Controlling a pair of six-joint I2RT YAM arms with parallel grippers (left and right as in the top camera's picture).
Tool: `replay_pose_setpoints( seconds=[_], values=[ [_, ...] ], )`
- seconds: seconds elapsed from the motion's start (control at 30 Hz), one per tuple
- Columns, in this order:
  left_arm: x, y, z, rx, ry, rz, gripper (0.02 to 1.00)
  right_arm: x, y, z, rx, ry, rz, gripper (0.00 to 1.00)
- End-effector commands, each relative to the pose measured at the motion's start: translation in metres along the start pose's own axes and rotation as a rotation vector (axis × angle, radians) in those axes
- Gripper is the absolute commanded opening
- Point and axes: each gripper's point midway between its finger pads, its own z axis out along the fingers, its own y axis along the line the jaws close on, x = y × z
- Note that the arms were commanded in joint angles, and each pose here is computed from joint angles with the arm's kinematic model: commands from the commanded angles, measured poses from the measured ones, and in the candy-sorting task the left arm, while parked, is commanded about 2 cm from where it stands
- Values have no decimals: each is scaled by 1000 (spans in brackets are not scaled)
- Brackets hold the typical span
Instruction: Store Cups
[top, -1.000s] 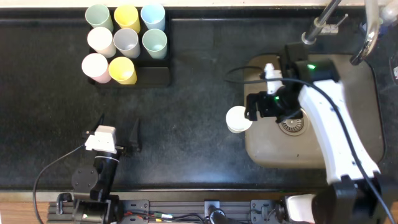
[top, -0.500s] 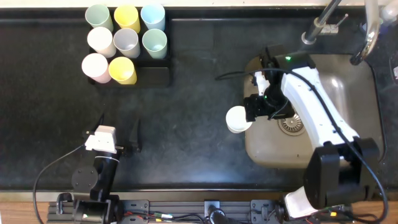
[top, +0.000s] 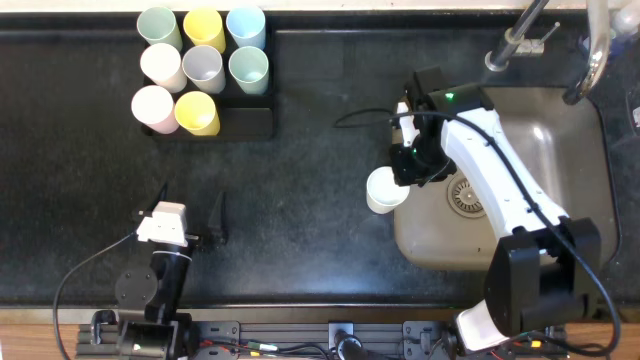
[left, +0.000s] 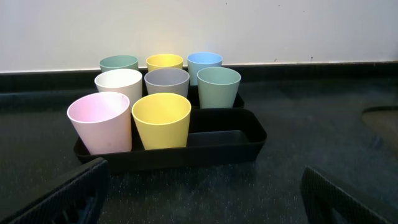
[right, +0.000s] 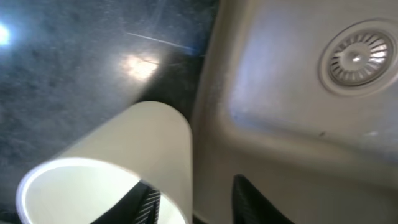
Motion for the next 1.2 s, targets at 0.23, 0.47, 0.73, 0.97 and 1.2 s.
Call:
replay_pose_setpoints(
  seconds=[0.23, 0.47, 0.73, 0.97, 1.2],
  values=[
    [0, -2, 0, 15, -1, -4, 1000, -5, 23, 9, -45, 22, -47, 45],
    [0, -2, 0, 15, -1, -4, 1000, -23, 33, -36, -64, -190, -47, 45],
    [0, -2, 0, 15, -1, -4, 1000, -51, 59, -171, -41, -603, -48, 42],
    [0, -2, 0, 14, -1, -4, 1000, -71, 124, -226, -12, -718, -149, 42],
    [0, -2, 0, 15, -1, -4, 1000, -102, 192, -199, -50, -665, -249, 42]
  ],
)
